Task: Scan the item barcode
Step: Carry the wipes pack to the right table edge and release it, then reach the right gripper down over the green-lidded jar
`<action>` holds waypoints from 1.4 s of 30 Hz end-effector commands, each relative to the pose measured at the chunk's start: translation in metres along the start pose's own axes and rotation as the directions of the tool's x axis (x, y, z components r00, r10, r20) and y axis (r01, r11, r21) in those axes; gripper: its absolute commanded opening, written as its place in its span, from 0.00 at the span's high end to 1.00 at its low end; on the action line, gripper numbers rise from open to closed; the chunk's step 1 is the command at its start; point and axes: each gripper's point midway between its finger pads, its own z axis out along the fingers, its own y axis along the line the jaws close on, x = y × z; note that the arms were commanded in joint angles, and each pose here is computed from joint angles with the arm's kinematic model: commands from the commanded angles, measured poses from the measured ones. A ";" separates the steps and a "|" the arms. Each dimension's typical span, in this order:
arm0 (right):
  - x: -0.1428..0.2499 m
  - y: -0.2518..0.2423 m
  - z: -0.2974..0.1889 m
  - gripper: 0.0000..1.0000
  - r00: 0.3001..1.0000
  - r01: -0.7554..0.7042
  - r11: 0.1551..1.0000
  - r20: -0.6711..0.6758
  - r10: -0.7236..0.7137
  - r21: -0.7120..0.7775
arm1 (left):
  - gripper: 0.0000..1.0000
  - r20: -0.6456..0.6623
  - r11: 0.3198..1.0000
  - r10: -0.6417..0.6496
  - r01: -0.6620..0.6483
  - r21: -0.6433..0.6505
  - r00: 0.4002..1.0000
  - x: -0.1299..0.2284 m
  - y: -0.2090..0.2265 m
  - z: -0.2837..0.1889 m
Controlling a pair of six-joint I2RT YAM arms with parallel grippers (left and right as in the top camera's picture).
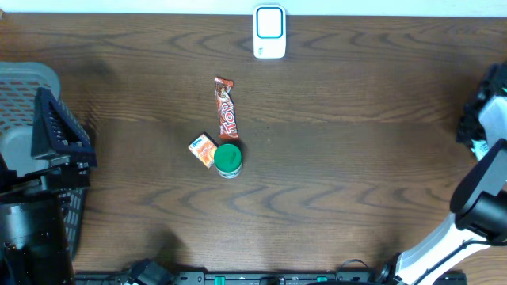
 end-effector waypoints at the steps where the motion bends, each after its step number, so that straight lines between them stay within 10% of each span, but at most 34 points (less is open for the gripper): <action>1: -0.047 0.002 -0.096 0.01 0.970 -0.063 0.993 0.229 0.085 -0.104 | 0.19 0.001 1.000 -0.017 0.017 0.002 1.000 0.000 0.000 0.000; 7: -0.033 0.120 -0.270 0.01 0.865 0.325 0.733 0.501 0.025 -0.597 | 0.19 0.002 1.000 -0.017 0.017 0.002 1.000 0.000 0.000 0.000; 12: 0.074 0.218 -0.436 0.01 0.728 0.683 0.126 0.684 -0.035 -0.720 | 0.19 0.006 1.000 -0.021 0.021 0.002 1.000 -0.001 0.000 0.000; 14: 0.102 0.240 -0.463 0.01 0.691 0.722 0.028 0.720 -0.058 -0.691 | 0.19 0.007 1.000 -0.022 0.022 0.001 1.000 -0.001 0.001 -0.001; 17: 0.118 0.270 -0.451 0.01 0.926 0.377 0.238 0.374 -0.056 -0.895 | 0.19 0.012 1.000 -0.027 0.027 0.002 1.000 -0.003 0.002 -0.003; 20: 0.147 0.282 -0.422 0.01 0.998 -0.054 0.417 -0.056 0.008 -0.907 | 0.19 0.015 1.000 -0.029 0.029 0.002 0.999 -0.004 0.003 -0.004; 26: 0.178 0.312 -0.440 0.01 1.000 -0.013 0.420 -0.022 -0.017 -0.908 | 0.19 0.024 0.999 -0.037 0.037 0.003 0.999 -0.007 0.006 -0.007; 34: 0.232 0.316 -0.438 0.01 0.836 -0.517 0.482 -0.538 0.108 -0.707 | 0.19 0.040 0.999 -0.052 0.052 0.004 0.998 -0.013 0.012 -0.014; 42: 0.249 0.353 -0.434 0.02 0.684 -0.680 0.486 -0.713 0.152 -0.549 | 0.19 0.057 0.998 -0.068 0.068 0.005 0.996 -0.018 0.018 -0.020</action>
